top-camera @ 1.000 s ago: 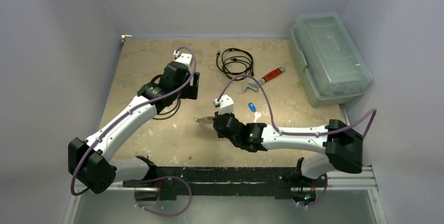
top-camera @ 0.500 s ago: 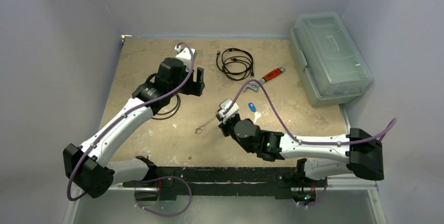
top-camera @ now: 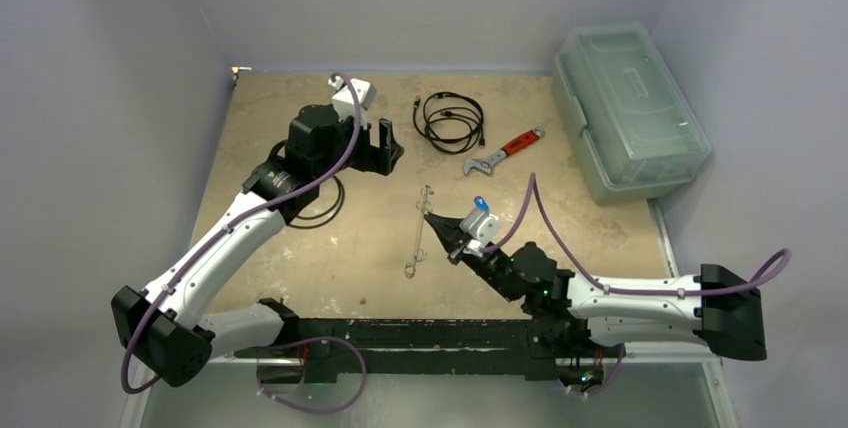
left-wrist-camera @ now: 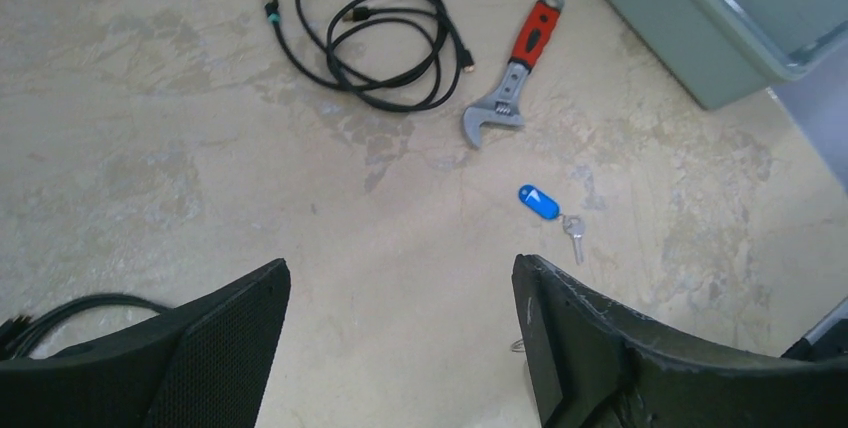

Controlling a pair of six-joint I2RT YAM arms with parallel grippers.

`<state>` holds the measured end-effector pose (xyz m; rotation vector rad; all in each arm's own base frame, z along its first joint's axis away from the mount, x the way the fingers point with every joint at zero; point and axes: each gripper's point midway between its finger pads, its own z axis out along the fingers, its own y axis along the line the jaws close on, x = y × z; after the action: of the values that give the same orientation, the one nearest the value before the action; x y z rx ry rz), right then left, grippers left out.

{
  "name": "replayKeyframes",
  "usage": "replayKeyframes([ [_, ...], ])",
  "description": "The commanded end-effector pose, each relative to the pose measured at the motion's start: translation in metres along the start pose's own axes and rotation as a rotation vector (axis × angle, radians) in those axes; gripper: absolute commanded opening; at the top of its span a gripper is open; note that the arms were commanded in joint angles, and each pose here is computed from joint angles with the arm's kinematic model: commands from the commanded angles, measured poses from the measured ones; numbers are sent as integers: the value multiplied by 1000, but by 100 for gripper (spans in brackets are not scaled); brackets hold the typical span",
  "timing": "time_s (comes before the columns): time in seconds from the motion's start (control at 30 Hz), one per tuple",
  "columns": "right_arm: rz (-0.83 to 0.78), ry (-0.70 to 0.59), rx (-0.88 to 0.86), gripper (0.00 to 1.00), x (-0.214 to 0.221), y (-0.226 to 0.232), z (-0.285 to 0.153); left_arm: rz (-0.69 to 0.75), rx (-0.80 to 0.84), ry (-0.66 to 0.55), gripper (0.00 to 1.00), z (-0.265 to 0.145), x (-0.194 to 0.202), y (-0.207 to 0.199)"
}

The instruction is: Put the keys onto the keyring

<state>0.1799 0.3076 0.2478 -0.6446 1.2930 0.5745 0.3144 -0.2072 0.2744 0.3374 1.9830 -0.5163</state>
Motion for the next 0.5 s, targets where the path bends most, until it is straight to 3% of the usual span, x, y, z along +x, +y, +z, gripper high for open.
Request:
replayKeyframes([
  [0.0, 25, -199, -32, 0, -51, -3, -7, 16, 158, -180, 82, -8, -39, -29],
  [0.17, 74, -256, -31, 0, -65, -14, -12, 22, 231, -240, 81, -11, -51, -40],
  [0.47, 113, -191, -81, 0, -66, -46, 12, 29, 272, -308, 81, -16, -84, -51],
])
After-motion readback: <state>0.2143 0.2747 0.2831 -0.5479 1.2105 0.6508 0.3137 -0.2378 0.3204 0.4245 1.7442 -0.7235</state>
